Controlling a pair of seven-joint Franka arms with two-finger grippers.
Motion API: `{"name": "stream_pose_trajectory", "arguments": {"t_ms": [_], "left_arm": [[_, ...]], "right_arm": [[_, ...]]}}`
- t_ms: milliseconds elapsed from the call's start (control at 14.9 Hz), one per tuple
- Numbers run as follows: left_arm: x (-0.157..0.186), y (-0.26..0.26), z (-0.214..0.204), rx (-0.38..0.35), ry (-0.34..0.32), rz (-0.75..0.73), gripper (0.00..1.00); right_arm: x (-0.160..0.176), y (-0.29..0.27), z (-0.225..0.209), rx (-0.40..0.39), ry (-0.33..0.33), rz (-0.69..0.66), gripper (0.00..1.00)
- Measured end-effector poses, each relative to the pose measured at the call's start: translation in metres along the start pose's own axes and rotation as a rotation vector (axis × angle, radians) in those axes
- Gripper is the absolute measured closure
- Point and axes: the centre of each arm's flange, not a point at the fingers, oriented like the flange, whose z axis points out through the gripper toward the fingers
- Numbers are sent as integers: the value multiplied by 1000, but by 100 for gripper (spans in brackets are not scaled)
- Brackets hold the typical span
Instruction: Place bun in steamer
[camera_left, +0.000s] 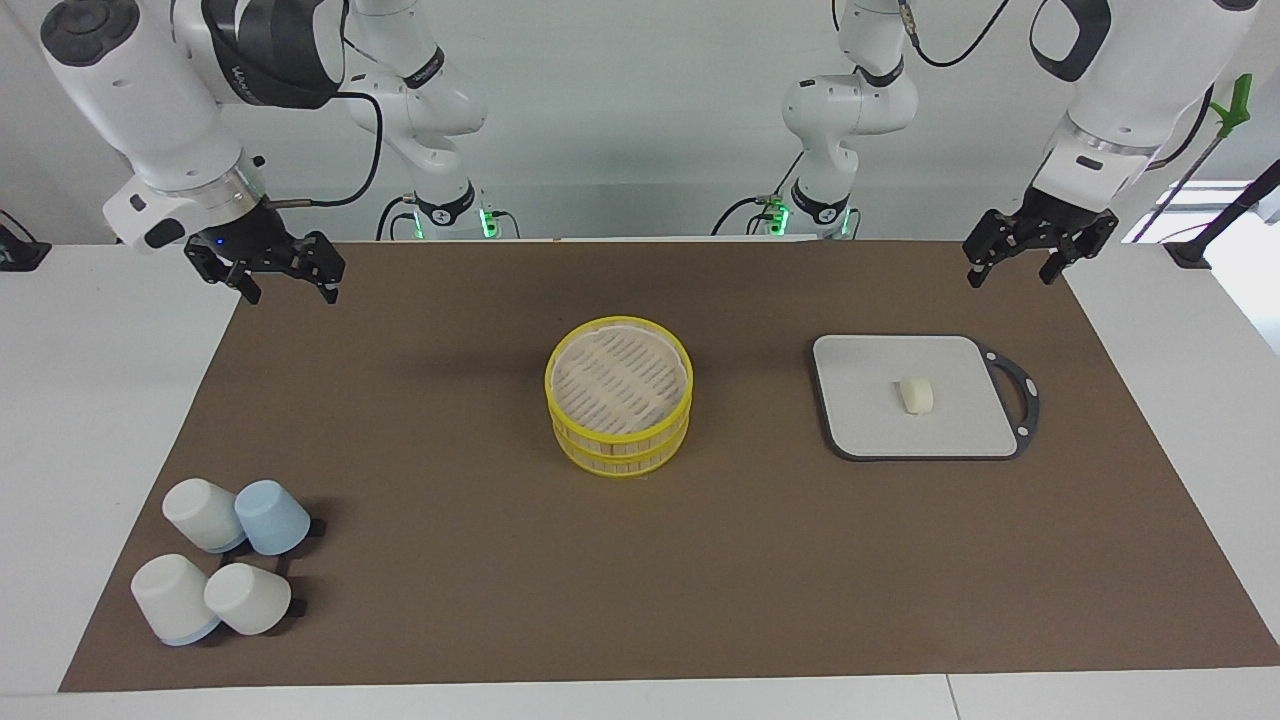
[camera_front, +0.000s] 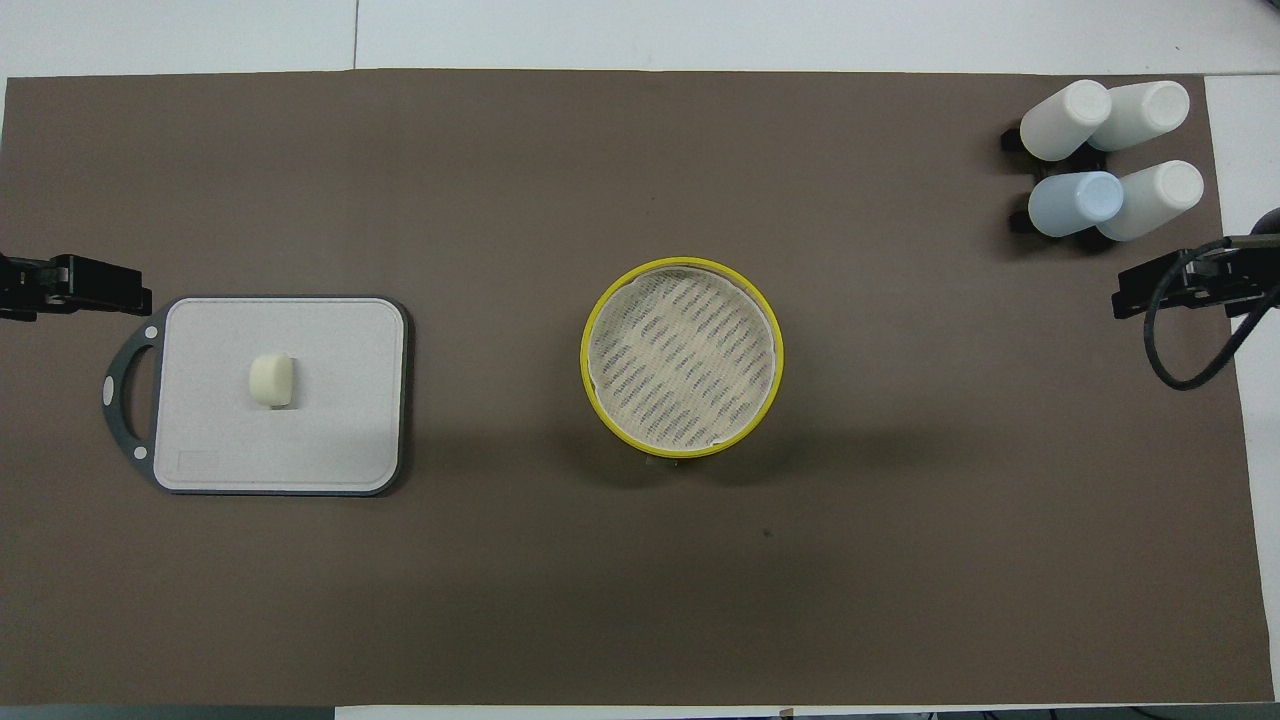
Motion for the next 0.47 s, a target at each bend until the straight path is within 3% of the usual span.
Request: {"name": "stream_pose_trajectory", "arguments": {"t_ms": [268,469], "left_arm": [[2,-1,89,-1,-28,57,0],[2,-3,144,-1,-16,88,0]], "right_arm": [[8,-17,3,0,62,-16,0],[9,-80,9,8,83,-2,0]]}}
